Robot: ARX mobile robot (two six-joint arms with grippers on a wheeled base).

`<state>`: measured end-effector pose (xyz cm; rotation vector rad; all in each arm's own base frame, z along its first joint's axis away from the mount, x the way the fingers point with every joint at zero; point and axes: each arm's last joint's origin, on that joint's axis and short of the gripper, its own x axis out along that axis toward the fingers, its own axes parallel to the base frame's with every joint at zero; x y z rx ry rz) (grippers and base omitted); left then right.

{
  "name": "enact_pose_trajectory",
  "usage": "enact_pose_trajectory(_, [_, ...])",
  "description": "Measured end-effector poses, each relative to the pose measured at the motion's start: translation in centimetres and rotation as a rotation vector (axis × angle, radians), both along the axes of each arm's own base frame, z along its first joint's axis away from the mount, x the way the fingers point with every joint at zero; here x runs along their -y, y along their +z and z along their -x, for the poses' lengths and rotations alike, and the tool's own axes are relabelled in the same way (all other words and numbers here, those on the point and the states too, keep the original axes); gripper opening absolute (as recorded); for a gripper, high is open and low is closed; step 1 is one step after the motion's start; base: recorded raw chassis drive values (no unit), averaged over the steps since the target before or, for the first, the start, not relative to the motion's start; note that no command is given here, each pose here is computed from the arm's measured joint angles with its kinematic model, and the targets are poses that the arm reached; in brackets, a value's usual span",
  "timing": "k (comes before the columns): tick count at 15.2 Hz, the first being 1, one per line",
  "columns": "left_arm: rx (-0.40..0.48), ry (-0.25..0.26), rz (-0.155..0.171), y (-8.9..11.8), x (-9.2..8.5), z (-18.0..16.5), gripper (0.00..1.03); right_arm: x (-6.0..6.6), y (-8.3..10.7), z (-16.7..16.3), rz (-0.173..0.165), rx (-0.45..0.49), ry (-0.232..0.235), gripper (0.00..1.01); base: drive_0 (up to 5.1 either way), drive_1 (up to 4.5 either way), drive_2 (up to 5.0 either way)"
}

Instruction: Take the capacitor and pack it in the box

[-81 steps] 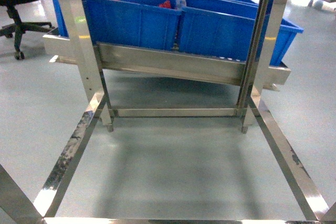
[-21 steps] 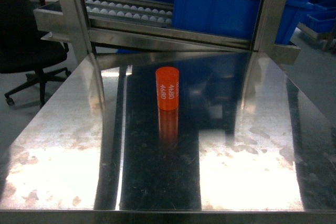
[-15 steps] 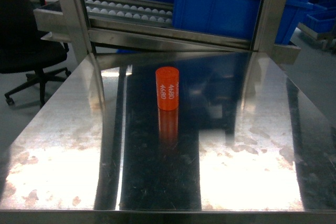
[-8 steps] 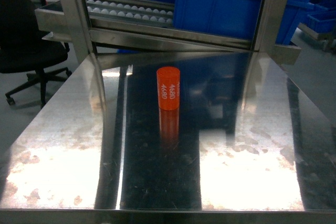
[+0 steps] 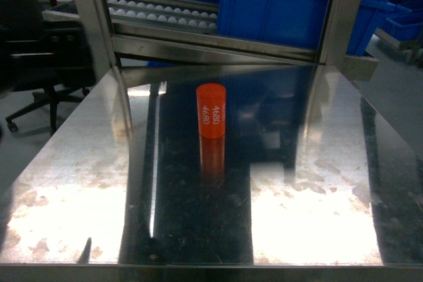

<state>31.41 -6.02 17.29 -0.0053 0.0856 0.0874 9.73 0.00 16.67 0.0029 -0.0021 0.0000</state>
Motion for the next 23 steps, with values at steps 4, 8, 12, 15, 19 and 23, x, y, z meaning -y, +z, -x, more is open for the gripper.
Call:
enact_pose_trajectory(4, [-0.022,-0.186,0.009,-0.4,3.6,-4.2,0.98,0.0,0.0,0.0,0.0,-0.001,0.0,0.98,0.0,0.0,0.0])
enact_pose_trajectory(8, [-0.101,-0.365,-0.027,-1.8,5.9,-6.3,0.98,0.0,0.0,0.0,0.0,0.0,0.0,0.98,0.0,0.0,0.0])
enact_pose_trajectory(12, [-0.125,-0.499,-0.043,-2.6,8.5,-7.1,0.98,0.0,0.0,0.0,0.0,0.0,0.0,0.98,0.0,0.0,0.0])
enact_pose_trajectory(15, [-0.168,-0.514,-0.038,-4.3,8.7,-7.7,0.98,0.0,0.0,0.0,0.0,0.0,0.0,0.98,0.0,0.0,0.0])
enact_pose_trajectory(19, [-0.27,-0.533,0.036,-10.2,9.1,-12.7,0.98,0.0,0.0,0.0,0.0,0.0,0.0,0.98,0.0,0.0,0.0])
enact_pose_trajectory(23, [-0.281,-0.606,0.055,-10.1,9.4,-13.8,0.98,0.0,0.0,0.0,0.0,0.0,0.0,0.98,0.0,0.0,0.0])
